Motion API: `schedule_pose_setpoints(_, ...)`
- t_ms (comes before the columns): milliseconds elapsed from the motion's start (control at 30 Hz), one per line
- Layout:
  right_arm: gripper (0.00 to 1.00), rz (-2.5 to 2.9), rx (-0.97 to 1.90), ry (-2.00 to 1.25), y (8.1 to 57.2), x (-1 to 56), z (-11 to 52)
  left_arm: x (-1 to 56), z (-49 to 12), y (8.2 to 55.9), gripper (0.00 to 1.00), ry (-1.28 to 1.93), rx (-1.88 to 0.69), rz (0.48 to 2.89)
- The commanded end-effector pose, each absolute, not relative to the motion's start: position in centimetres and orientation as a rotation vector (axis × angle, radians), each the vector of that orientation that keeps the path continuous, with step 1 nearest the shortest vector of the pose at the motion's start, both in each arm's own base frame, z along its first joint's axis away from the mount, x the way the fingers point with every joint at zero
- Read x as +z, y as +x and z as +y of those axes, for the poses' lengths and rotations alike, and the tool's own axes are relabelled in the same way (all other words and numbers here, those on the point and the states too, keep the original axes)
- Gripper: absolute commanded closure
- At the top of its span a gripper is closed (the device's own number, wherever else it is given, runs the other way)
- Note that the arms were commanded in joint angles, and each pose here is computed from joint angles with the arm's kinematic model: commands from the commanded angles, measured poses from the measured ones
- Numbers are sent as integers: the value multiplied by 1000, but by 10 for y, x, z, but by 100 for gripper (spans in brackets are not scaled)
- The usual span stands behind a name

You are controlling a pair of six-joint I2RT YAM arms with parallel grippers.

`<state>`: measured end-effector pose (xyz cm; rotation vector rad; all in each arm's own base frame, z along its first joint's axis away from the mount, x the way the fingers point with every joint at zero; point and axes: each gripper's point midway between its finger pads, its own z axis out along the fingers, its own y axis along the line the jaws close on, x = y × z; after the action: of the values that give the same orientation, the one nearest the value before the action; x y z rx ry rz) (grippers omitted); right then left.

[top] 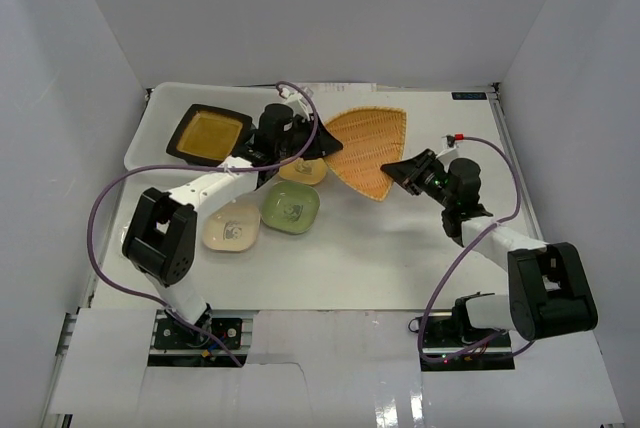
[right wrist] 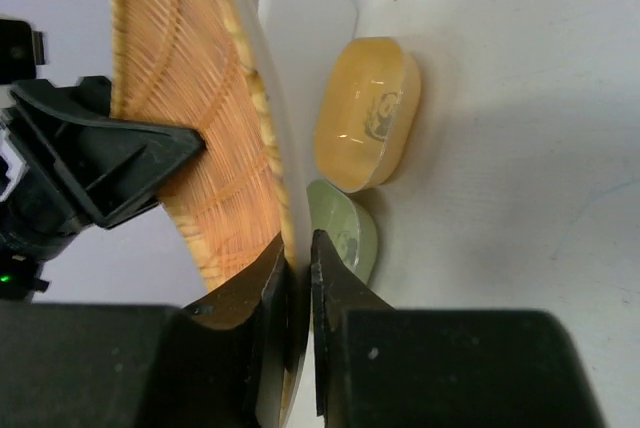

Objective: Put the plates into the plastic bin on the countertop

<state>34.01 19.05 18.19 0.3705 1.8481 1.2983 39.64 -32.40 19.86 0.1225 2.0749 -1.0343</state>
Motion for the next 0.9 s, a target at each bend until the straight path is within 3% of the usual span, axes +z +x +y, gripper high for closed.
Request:
schedule_pose_setpoints(0,86,1759,1349,234,328,214,198,254,-327,404,72,128,-1087,1892)
schedule_pose_setpoints(33,81,1763,1345,233,327,213,197,262,-324,402,82,127,-1081,1872)
schedule_pose_setpoints(67,70,1760,1345,224,326,214,198,265,-320,403,97,114,-1060,1866)
schedule_pose_setpoints(133,54,1766,1354,201,324,216,199,282,-304,408,100,71,-1004,1838)
schedule_pose_setpoints(167,40,1762,1358,183,324,220,201,293,-295,412,100,55,-992,1816)
schedule_pose_setpoints(267,24,1779,1348,125,319,221,204,327,-245,428,100,-46,-977,1748)
schedule_pose_setpoints(400,19,1803,1270,95,318,214,201,353,-156,451,100,-240,-964,1690)
schedule_pose_setpoints(533,22,1847,1210,84,322,199,205,333,-46,466,100,-500,-802,1666)
schedule_pose_setpoints(700,25,1945,1119,1,341,181,233,271,33,465,100,-781,-718,1668)
schedule_pose_setpoints(867,19,2021,1030,-63,367,161,257,216,59,476,99,-919,-665,1743)
